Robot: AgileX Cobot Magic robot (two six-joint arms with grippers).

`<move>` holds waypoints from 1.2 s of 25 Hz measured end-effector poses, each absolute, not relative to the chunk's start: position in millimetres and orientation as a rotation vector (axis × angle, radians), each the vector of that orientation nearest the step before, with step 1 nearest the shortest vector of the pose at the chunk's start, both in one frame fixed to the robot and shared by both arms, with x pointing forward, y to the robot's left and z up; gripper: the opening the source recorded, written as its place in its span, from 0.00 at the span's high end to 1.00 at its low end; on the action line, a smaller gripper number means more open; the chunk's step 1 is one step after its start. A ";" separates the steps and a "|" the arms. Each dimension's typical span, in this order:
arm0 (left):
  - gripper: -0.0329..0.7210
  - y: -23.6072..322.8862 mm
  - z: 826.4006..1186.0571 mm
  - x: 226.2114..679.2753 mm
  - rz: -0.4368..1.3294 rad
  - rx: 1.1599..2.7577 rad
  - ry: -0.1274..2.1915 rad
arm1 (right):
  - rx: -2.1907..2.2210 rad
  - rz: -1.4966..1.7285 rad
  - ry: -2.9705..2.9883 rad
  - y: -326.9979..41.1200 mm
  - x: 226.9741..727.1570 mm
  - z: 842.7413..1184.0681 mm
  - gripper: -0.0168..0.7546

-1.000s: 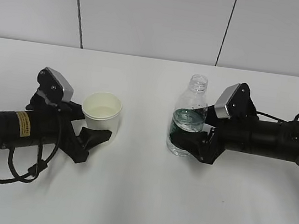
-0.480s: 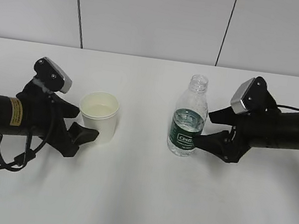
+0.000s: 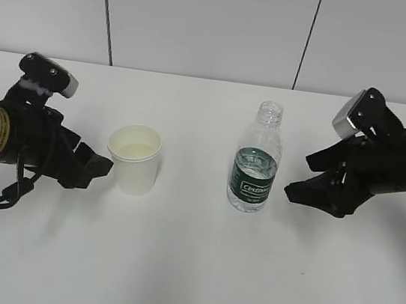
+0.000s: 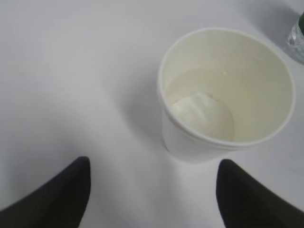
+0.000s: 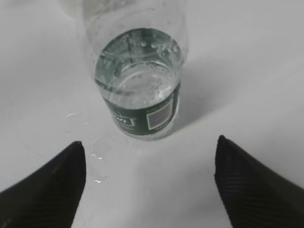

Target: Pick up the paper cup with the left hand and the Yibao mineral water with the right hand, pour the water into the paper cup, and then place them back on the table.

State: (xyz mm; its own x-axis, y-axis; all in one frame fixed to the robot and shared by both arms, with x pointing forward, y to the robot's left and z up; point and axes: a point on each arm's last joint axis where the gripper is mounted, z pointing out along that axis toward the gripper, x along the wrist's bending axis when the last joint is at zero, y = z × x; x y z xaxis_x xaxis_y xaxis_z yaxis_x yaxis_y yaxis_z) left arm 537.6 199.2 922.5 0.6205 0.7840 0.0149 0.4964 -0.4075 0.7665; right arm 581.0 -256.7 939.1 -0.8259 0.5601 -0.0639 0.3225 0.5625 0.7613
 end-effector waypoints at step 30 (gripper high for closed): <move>0.28 200.5 973.5 510.6 0.407 2.055 1.023 | 1.087 1.203 2.270 -264.0 560.6 1004.9 0.21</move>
